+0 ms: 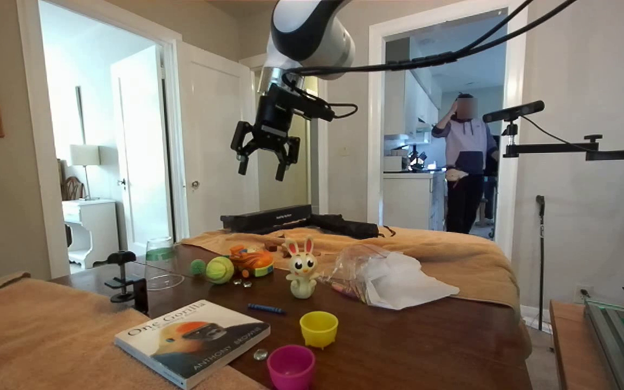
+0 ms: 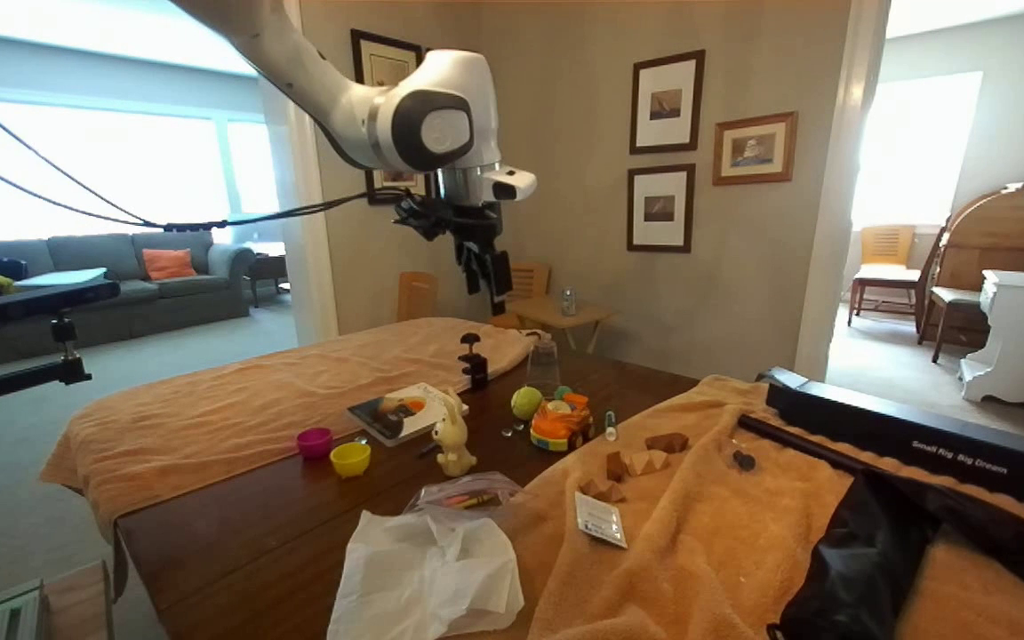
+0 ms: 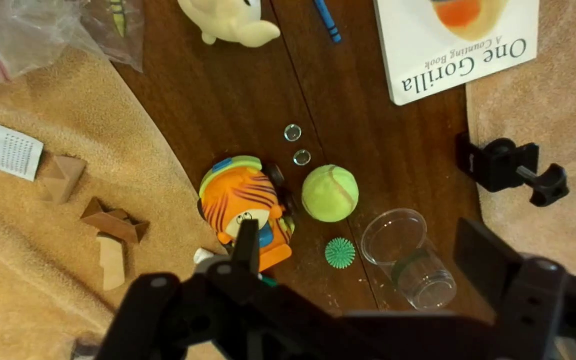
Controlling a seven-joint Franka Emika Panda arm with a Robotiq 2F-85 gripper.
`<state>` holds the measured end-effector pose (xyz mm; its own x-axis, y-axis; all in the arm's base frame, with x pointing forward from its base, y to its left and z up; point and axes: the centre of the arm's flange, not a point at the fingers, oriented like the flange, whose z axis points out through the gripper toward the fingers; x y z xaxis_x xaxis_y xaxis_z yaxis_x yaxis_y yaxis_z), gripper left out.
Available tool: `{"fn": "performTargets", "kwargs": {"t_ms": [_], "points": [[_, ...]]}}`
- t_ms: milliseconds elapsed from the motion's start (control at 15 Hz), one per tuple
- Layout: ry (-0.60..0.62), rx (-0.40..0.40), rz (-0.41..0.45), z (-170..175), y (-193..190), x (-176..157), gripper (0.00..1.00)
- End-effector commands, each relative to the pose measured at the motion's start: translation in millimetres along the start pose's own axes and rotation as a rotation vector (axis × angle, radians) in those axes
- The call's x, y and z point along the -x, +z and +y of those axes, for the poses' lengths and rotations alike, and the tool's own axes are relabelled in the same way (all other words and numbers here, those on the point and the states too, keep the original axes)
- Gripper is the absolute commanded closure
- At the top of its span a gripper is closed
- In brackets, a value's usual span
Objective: Move the green ball forward
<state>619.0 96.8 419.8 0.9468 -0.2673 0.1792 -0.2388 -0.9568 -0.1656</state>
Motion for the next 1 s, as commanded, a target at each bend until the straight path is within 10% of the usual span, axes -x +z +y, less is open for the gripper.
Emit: {"fn": "performTargets", "kwargs": {"t_ms": [0, 933], "points": [[0.010, 0.050, -0.089, -30, 6, -45, 0.00], [-0.119, 0.009, -0.093, -5, 44, -42, 0.00]]}}
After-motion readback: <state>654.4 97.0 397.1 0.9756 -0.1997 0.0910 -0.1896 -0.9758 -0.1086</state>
